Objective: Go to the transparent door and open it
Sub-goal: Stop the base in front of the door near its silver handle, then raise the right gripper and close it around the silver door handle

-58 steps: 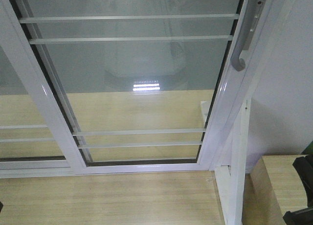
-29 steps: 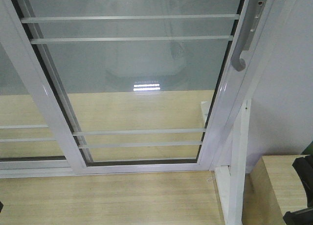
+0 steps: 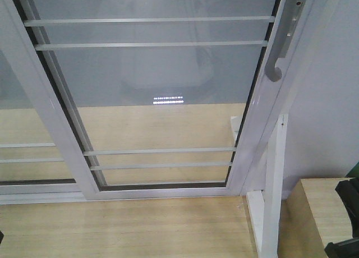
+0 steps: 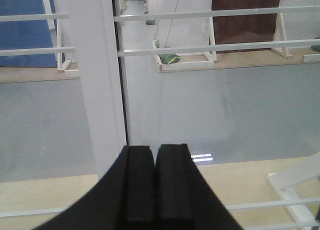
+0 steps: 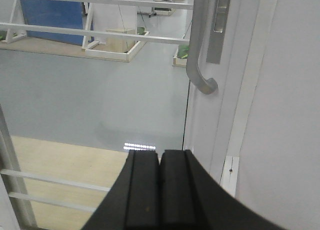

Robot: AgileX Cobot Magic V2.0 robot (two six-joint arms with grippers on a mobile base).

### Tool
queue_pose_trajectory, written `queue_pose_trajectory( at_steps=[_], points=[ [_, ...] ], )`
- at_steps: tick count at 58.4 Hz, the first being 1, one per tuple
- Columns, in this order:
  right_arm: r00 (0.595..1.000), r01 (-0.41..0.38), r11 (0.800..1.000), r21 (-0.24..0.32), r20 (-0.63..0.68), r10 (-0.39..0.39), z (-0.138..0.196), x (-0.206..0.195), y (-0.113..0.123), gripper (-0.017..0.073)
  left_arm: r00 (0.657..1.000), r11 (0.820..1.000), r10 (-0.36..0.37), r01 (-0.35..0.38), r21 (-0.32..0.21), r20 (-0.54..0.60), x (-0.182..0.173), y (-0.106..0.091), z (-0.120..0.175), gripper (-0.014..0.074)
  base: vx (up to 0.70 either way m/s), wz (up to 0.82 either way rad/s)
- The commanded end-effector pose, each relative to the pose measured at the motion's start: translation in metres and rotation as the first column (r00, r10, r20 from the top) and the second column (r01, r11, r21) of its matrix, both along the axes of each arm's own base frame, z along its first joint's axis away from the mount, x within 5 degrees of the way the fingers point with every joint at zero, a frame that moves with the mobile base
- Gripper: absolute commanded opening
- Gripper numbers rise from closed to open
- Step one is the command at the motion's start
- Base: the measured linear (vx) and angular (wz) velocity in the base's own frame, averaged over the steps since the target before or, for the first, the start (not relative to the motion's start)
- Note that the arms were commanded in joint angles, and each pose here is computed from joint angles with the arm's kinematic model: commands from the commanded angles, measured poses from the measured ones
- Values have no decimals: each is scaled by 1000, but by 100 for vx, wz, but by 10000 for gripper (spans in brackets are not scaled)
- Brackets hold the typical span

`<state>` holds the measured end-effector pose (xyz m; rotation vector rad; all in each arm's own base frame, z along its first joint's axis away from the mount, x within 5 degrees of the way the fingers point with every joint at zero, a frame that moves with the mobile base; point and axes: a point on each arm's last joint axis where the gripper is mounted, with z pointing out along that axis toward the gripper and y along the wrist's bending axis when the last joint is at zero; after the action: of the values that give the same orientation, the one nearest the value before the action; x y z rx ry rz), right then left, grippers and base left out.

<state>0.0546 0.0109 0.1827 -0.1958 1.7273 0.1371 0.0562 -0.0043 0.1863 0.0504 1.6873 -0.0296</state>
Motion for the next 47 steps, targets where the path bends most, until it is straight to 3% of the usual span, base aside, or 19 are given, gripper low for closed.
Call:
queue_pose_trajectory(
  at_steps=[1, 9, 17, 25, 32, 36, 40, 43, 47],
  points=[
    [995, -3, 1000, -19, 98, 5, 8, 1, 0, -9, 997, 1000, 13, -13, -8, 74, 0, 1, 3, -6, 0, 0],
    [969, -4, 992, -123, 244, 34, 19, 1, 1, -9, 996, 1000, 17, -16, -9, 90, 0, 2, 4, -6, 0, 0],
    [951, -9, 994, -108, 306, 42, 25, 1, 2, -9, 992, 1000, 25, -24, -9, 125, 0, 2, 8, -6, 0, 0],
    [930, -14, 995, -95, 365, 48, 31, -1, 3, -9, 970, 999, 50, -50, -8, 236, -1, 5, 20, -6, 0, 0],
    [904, -33, 999, -18, 425, 38, 38, -2, 3, -9, 918, 995, 94, -82, -48, 385, -4, 9, 34, -6, 0, 0],
    [901, -36, 999, 4, 432, 31, 39, -3, 3, -9, 893, 991, 121, -83, -105, 434, -5, 10, 39, -6, 0, 0],
    [918, -36, 998, 60, 396, 10, 40, -2, 2, -9, 893, 986, 132, -72, -153, 431, -5, 11, 41, -6, 0, 0],
    [939, -35, 993, 115, 344, -7, 43, -2, 1, -9, 903, 987, 125, -69, -148, 410, -4, 10, 43, -6, 0, 0],
    [961, -30, 989, 143, 277, -11, 50, -1, 1, -9, 913, 987, 122, -70, -146, 389, -1, 10, 50, -6, 0, 0]
  ],
)
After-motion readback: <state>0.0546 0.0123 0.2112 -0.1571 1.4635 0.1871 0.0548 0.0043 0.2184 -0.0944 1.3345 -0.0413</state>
